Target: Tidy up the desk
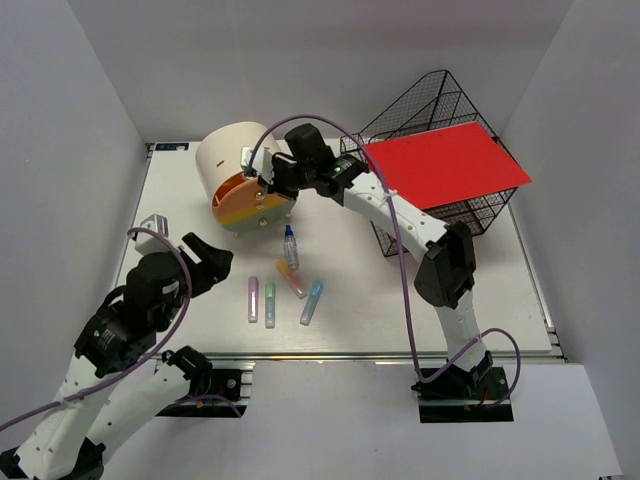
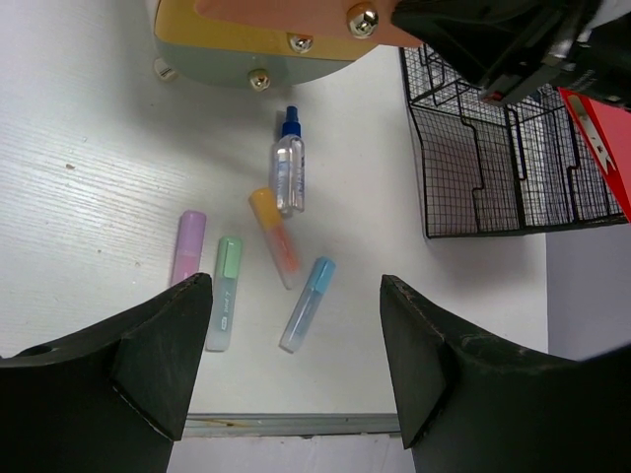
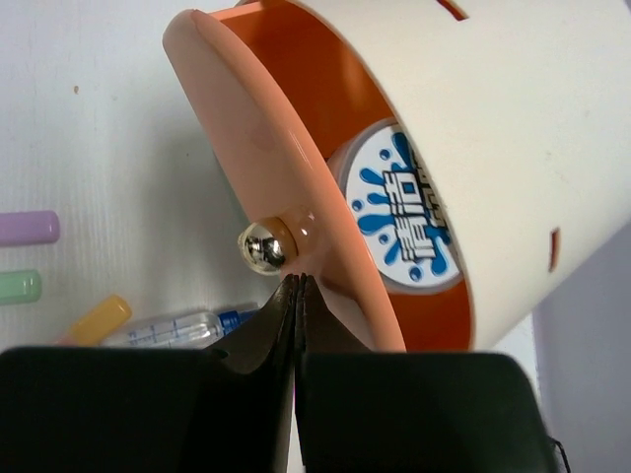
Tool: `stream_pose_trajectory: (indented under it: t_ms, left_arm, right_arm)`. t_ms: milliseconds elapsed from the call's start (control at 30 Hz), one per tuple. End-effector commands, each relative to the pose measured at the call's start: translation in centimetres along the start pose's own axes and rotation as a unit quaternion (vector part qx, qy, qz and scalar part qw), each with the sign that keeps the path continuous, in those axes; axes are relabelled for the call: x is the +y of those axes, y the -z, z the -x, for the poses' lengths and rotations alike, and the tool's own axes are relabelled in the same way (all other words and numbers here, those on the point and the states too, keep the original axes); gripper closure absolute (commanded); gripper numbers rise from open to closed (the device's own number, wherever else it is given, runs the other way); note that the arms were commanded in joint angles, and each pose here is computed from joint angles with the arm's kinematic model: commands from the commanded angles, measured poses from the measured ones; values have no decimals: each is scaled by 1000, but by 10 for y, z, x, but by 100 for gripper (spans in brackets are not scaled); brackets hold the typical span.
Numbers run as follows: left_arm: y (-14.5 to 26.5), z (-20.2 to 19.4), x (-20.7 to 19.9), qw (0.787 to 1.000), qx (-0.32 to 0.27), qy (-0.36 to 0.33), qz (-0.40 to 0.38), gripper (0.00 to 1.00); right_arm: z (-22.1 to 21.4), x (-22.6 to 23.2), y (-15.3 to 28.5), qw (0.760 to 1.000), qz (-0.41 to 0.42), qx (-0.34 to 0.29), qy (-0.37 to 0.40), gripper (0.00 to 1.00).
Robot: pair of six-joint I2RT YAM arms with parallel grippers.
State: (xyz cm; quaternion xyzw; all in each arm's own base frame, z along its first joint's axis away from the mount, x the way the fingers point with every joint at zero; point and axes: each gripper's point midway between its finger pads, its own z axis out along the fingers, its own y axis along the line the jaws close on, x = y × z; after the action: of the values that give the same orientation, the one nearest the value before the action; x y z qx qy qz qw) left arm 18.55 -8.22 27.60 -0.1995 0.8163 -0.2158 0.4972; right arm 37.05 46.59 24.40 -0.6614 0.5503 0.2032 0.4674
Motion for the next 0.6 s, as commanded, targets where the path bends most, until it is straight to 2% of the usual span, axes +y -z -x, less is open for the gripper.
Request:
stream_pose_trajectory:
  t_ms: [0,133,267,567]
  left_arm:
    - [6,12,-3,1000,-19,2,-3,21]
    - [5,15,-4,1000,-28,6,-8,21]
    - [5,13,-7,1000,-23,8,-13,22]
    - [6,13,-7,1000,-19,7,-13,22]
  right_arm:
    - [57,-27,56,997,-58,-50,21,100]
    - [75,-37,80,994,-76,-66,32,100]
    - [78,-50,84,992,-101,-65,37,100]
    - [40,-70,45,990,-131,-26,39,100]
